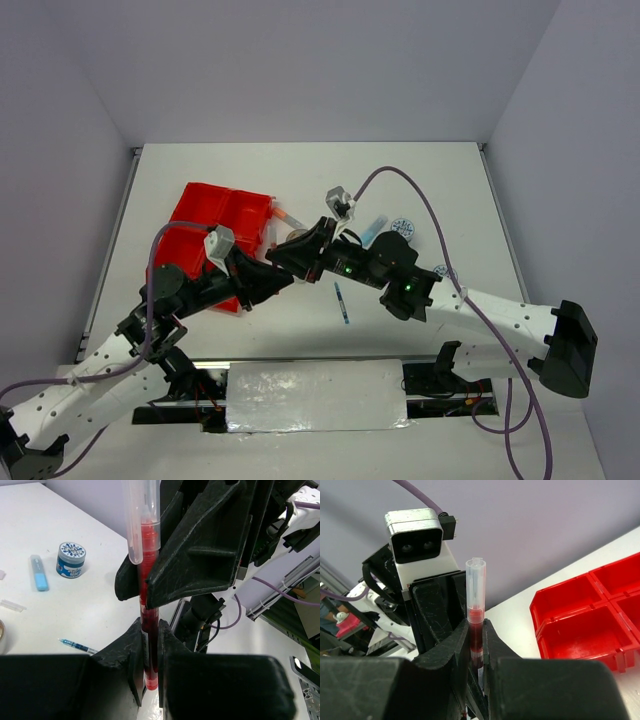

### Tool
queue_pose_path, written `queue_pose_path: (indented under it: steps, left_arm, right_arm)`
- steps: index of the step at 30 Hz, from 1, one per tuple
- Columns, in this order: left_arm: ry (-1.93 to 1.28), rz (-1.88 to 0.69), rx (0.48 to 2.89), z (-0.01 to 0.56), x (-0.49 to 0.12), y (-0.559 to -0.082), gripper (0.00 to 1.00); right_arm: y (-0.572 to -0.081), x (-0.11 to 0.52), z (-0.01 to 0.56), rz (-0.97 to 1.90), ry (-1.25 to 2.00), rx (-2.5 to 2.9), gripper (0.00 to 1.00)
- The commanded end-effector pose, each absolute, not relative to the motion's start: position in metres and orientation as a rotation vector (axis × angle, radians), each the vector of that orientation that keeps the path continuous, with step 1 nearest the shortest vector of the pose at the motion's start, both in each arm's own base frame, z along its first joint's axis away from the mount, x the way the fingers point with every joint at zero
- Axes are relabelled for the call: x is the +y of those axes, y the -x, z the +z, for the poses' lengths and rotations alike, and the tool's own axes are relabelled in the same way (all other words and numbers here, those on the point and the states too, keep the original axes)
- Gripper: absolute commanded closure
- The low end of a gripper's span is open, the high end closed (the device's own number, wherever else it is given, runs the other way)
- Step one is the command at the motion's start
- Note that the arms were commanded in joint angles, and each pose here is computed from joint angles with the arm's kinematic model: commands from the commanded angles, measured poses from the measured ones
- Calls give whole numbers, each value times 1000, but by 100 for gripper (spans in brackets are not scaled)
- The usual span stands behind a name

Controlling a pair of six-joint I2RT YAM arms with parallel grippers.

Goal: Sort the stationery into containers
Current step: Close the pen cap on the pen.

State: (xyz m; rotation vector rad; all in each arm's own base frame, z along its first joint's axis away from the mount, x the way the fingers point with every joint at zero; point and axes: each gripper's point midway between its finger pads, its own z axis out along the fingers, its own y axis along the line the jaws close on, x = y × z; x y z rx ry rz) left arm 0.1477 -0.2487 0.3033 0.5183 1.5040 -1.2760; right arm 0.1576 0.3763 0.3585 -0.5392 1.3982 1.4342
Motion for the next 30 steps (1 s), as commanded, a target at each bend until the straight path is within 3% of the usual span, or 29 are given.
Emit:
queue_pose_path:
  steps: [1,3,4,15,24,30]
  left_arm:
    - [-535,-1259,1366,337,-242,-143,100]
    - [-530,-1251,1361,338,-240,-144,100]
    - [-533,-1247,1361,337,-240,-144,100]
    - [-571,-1262,1339,336,-243,-139,100]
    - [-625,-1283,1326,332,-249,-133,100]
    - [-623,-1273,1335,331,-250,-133,100]
  right_arm:
    - [-143,367,392,1471,569,1253,93]
    - [-137,368,390,1478,615,1237,82]
    - [-135,368,390,1478,633,1227,72]
    - [-127,357,399,1440,680,1168,38]
    - [-160,361,417,1261,632,1241,35]
    - [-168,368,427,1247,617,1241,39]
